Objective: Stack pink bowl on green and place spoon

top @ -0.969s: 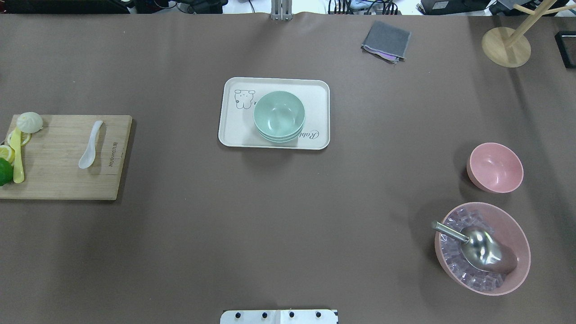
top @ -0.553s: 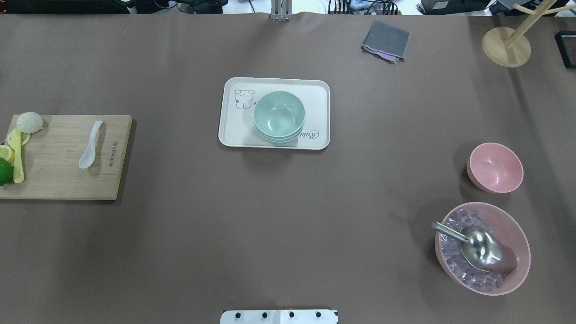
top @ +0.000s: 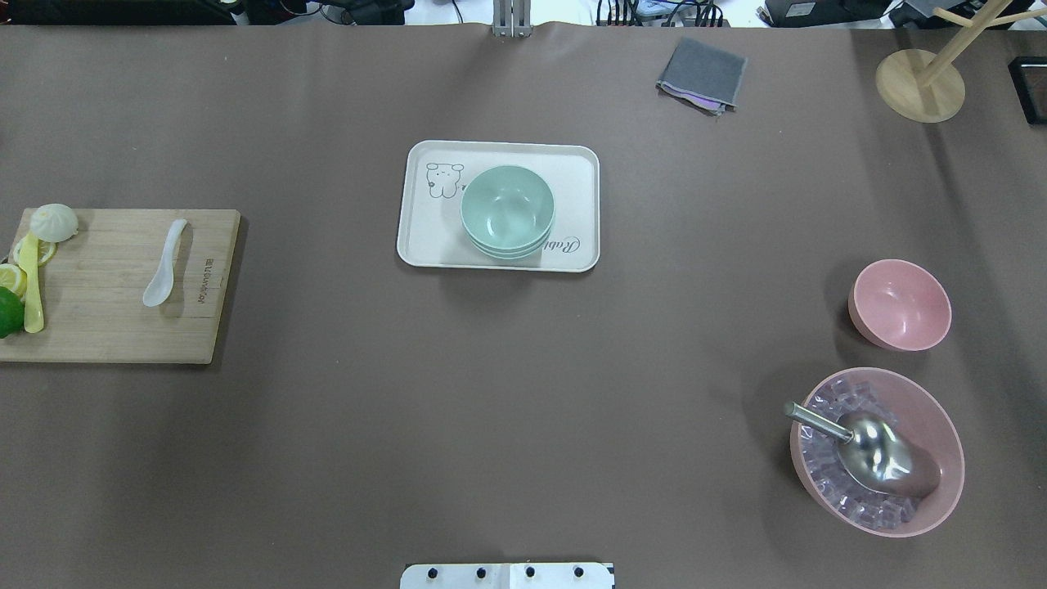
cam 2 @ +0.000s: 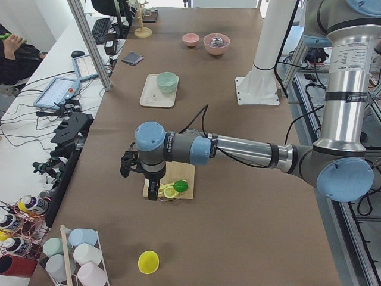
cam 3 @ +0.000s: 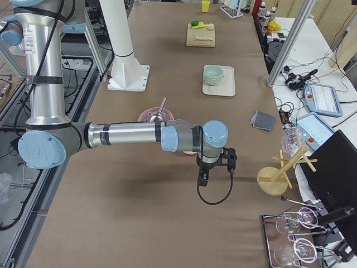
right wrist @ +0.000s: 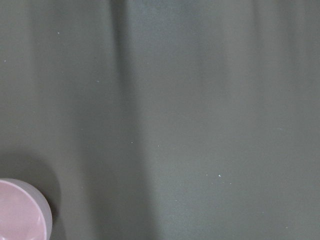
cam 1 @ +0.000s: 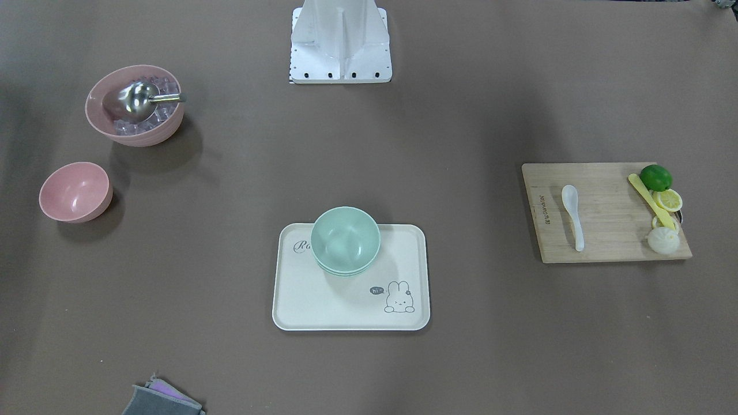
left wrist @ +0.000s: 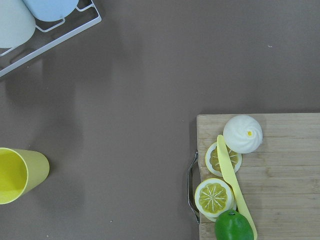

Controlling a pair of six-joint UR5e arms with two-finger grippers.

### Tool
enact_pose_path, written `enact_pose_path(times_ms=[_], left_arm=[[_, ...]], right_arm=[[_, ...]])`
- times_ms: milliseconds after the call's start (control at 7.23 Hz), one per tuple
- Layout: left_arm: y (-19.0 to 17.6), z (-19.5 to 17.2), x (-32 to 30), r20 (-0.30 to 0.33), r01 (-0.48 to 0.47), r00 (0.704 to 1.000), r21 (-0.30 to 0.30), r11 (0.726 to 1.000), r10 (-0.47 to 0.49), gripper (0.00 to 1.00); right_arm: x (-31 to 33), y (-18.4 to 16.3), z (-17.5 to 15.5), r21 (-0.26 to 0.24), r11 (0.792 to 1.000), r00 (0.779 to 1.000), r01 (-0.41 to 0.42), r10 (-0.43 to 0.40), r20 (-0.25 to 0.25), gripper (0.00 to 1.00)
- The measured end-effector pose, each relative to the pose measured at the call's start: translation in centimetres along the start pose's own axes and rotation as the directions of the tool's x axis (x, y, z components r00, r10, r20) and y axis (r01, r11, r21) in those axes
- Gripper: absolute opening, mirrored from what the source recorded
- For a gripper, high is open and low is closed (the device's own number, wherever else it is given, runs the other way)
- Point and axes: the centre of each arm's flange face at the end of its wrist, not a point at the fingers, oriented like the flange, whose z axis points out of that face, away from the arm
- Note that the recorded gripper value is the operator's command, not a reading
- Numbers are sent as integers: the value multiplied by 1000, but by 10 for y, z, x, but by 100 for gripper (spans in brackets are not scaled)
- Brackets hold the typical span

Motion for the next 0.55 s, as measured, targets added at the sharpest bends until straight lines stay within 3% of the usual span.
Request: enact_pose_path(times_ms=[553], left_arm=[[0, 0, -1, 3, -1, 1000, 0, 1000, 1, 98]], right_arm=[[-2, 0, -1, 3, 1000, 1000, 2, -2, 2, 100]])
